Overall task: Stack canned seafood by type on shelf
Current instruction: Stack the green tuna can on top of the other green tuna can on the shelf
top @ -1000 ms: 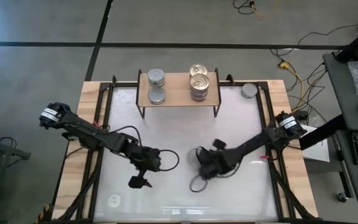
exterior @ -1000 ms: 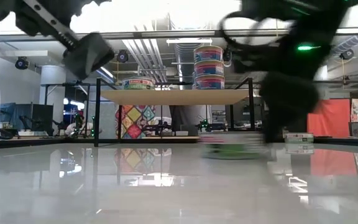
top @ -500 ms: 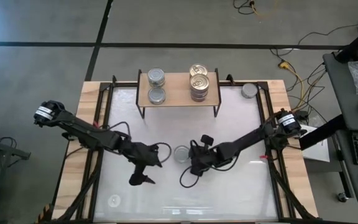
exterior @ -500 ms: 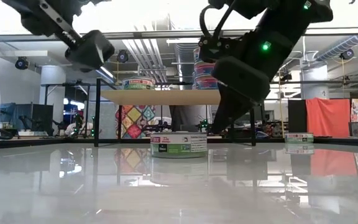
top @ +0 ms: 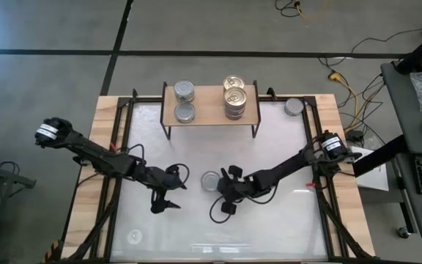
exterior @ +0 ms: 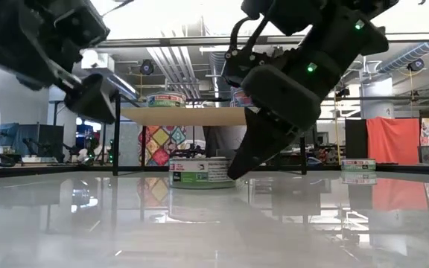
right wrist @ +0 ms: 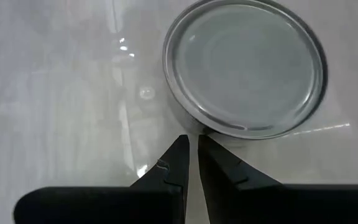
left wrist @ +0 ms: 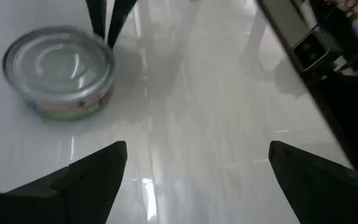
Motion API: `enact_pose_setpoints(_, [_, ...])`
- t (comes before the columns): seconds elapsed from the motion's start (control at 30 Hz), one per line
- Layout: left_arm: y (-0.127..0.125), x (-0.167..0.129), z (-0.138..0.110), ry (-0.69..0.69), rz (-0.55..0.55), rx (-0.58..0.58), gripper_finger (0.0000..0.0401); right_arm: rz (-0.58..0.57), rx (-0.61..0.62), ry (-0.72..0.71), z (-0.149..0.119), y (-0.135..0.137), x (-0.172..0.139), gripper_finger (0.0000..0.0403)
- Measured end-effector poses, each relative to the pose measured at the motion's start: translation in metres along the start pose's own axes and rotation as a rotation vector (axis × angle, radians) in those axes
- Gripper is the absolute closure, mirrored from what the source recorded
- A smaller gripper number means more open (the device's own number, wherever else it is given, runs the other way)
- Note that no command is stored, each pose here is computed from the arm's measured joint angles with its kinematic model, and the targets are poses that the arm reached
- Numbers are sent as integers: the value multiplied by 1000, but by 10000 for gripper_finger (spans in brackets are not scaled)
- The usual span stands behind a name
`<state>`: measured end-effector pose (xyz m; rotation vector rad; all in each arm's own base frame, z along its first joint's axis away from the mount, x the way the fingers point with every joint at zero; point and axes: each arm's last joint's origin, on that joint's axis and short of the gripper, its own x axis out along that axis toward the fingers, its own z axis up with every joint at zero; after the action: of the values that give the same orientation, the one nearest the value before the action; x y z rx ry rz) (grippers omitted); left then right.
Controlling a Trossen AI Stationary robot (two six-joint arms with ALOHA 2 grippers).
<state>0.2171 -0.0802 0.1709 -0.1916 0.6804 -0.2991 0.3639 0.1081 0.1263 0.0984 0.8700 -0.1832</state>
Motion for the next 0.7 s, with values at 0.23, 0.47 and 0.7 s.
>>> enact_pose_setpoints(0.23, [5, 9, -4, 58, 29, 24, 23, -85, -12, -22, 8, -21, 6, 374])
enact_pose_setpoints(0.47, [22, 7, 3, 34, 84, 77, 23, -116, -18, -22, 13, -37, 11, 374])
enact_pose_setpoints(0.7, [38, 5, 2, 37, 214, 170, 23, -139, -43, -59, 23, -55, 15, 374])
